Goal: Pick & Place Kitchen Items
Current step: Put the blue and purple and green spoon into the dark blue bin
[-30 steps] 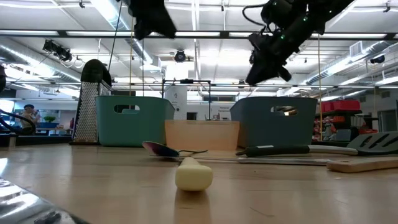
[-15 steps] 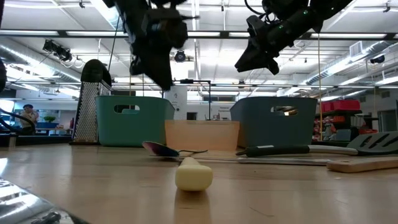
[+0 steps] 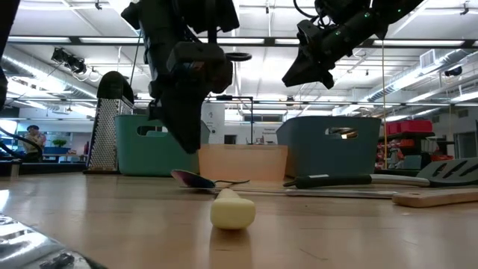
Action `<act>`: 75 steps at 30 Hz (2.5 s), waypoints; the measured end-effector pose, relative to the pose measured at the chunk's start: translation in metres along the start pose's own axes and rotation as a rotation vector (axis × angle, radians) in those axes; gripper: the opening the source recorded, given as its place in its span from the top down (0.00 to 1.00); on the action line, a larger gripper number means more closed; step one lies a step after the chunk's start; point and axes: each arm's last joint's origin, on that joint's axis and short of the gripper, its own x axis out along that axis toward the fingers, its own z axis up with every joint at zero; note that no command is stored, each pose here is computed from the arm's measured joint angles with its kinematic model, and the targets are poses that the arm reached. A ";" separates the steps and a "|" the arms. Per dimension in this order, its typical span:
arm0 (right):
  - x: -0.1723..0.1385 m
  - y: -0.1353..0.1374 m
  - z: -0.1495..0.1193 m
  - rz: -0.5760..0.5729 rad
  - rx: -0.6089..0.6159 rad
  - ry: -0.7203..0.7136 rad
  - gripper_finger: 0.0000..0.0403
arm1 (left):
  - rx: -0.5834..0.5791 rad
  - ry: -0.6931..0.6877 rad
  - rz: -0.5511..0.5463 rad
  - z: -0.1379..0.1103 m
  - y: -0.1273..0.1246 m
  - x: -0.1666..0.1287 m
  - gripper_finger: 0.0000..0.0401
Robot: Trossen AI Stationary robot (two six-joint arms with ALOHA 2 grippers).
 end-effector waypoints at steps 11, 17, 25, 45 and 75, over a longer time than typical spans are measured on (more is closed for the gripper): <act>0.000 0.000 0.000 -0.001 -0.022 0.002 0.78 | -0.042 -0.048 -0.042 -0.008 -0.021 0.013 0.82; 0.000 0.000 -0.001 -0.002 -0.022 0.008 0.78 | -0.086 -0.040 -0.026 -0.008 -0.020 0.025 0.73; 0.000 -0.001 -0.002 -0.006 -0.020 0.025 0.78 | -0.141 -0.111 0.001 0.000 -0.016 0.025 0.58; 0.000 0.000 -0.003 -0.006 -0.021 0.033 0.78 | -0.217 -0.139 0.060 0.009 -0.002 0.036 0.55; 0.000 0.000 -0.003 -0.007 -0.021 0.035 0.78 | -0.234 -0.081 0.082 0.011 0.004 0.051 0.56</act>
